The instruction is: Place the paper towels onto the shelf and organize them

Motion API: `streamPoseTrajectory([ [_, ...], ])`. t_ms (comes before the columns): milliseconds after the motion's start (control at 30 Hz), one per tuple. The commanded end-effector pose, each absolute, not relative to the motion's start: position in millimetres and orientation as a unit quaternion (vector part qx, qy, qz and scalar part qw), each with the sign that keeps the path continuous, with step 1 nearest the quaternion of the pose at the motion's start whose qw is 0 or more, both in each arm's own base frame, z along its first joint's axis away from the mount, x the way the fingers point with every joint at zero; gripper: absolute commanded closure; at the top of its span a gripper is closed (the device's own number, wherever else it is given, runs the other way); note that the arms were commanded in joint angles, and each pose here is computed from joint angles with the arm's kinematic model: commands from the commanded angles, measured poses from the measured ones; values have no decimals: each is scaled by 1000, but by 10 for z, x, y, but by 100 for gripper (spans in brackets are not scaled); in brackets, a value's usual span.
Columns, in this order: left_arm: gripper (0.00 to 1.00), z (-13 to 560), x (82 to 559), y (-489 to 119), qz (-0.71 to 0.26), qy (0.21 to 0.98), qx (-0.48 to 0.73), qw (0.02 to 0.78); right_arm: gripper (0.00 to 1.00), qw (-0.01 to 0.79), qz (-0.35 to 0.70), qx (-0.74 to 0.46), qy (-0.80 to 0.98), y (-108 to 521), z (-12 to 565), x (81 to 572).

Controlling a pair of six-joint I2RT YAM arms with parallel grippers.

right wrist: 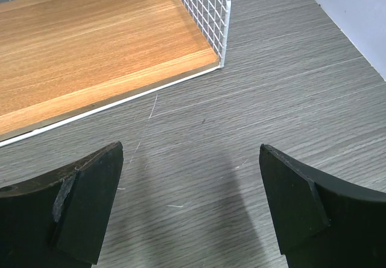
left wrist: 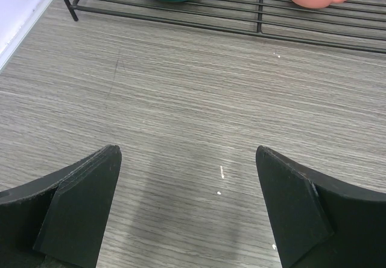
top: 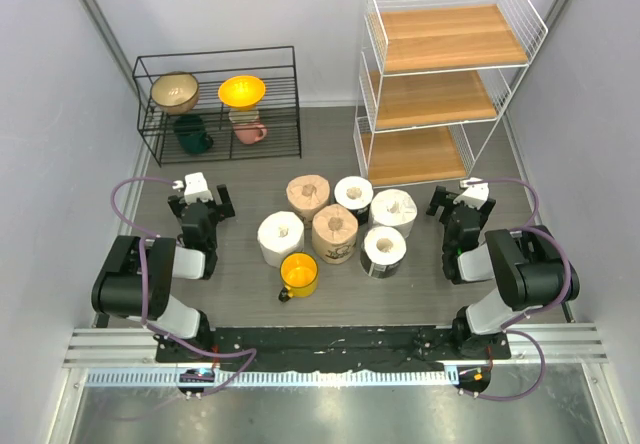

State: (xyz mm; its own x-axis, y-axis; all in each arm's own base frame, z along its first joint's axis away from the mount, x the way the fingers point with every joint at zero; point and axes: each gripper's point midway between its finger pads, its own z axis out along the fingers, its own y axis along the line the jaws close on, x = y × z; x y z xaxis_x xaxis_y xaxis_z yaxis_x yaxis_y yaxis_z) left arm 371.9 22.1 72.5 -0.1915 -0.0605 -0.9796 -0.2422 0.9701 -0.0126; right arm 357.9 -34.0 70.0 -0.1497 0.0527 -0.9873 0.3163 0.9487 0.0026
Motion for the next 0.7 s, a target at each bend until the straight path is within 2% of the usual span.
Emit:
streamPoseTrajectory([
  [0, 0, 934, 3794, 242, 71, 745, -105, 654, 1, 668, -100, 131, 726, -340, 903, 3665],
  [533, 0, 936, 3793, 248, 72, 745, -105, 654, 0, 667, -107, 145, 723, -384, 900, 3646],
  [667, 0, 1085, 3774, 298, 80, 741, -121, 656, 0, 669, -117, 169, 714, -461, 948, 3608],
])
